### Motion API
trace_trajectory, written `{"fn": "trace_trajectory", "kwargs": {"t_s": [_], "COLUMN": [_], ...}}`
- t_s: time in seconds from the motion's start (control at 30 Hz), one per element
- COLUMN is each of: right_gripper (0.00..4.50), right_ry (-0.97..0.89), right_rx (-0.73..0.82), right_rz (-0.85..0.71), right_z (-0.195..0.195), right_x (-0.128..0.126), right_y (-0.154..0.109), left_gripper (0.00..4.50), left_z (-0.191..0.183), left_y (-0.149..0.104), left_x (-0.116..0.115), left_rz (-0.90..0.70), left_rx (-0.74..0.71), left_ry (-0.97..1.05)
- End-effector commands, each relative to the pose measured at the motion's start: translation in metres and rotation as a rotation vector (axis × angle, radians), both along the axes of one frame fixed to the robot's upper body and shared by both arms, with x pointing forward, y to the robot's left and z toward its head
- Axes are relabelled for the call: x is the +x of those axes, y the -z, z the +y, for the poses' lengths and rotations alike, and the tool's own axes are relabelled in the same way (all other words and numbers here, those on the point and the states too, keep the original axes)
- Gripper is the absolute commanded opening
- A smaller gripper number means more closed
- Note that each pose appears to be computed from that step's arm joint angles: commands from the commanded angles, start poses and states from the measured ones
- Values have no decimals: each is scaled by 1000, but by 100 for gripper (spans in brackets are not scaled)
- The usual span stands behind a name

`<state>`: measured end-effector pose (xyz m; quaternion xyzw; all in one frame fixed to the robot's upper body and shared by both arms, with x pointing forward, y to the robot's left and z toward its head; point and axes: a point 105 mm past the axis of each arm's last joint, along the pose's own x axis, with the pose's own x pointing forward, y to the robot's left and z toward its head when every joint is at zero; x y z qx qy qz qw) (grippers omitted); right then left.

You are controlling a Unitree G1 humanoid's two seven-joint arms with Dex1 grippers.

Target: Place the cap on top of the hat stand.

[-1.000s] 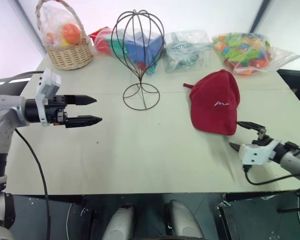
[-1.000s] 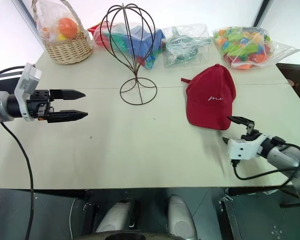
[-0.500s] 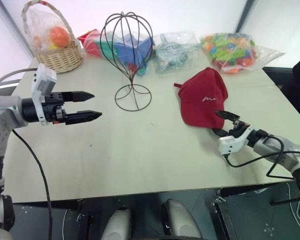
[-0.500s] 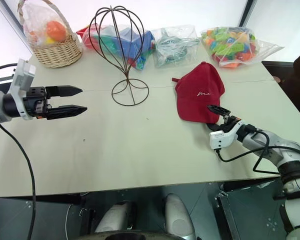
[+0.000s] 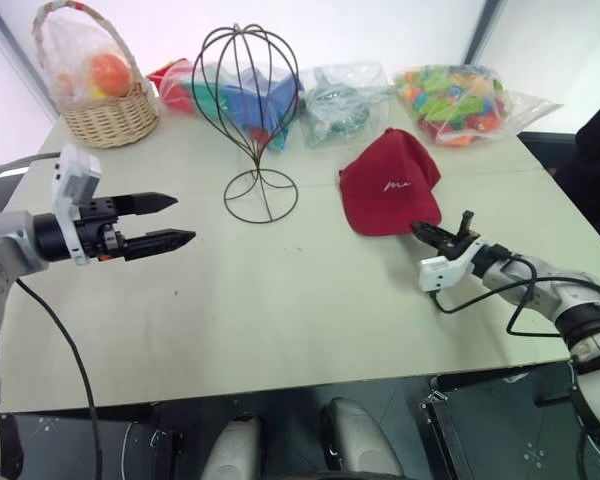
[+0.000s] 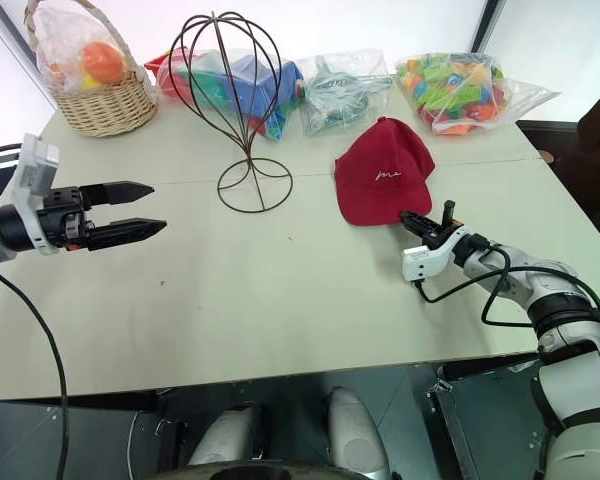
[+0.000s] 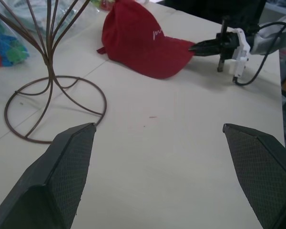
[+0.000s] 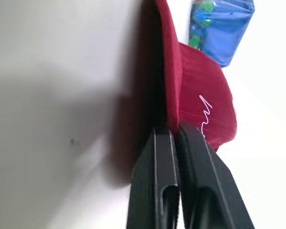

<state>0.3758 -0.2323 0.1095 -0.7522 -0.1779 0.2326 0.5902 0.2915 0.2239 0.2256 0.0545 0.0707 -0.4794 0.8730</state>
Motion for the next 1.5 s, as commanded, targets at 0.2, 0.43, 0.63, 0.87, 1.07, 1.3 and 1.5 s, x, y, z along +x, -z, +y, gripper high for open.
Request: {"fn": "trace_trajectory", "kwargs": {"t_s": [0.2,0.43,0.63,0.87,1.07,1.3,1.5], "right_gripper": [4,4,4,4,4,4,4], "right_ry": [127,190,245,132,-117,-293,-369], "right_rx": [177,468,661,1072,1303,1087,950], "right_rz": [-56,-443,-609,-593,-351,-268,-244], "right_z": [-4,-13,-28,-21,20,94,148], "right_x": [16,25,17,3,-4,-20,-20], "right_y": [-25,-182,-278,-360,-374,-363,-327], "left_gripper": [450,450,450,450,450,450,450], "left_z": [8,12,10,10,9,6,5], "left_y": [-5,1,7,12,15,16,16], "left_x": [-2,2,6,9,11,13,13], "left_rz": [-66,-63,-61,-67,-71,-78,-89], "left_rx": [-18,-26,-39,-55,-64,-73,-83], "left_ry": [-18,-27,-21,-28,-35,-37,-48]}}
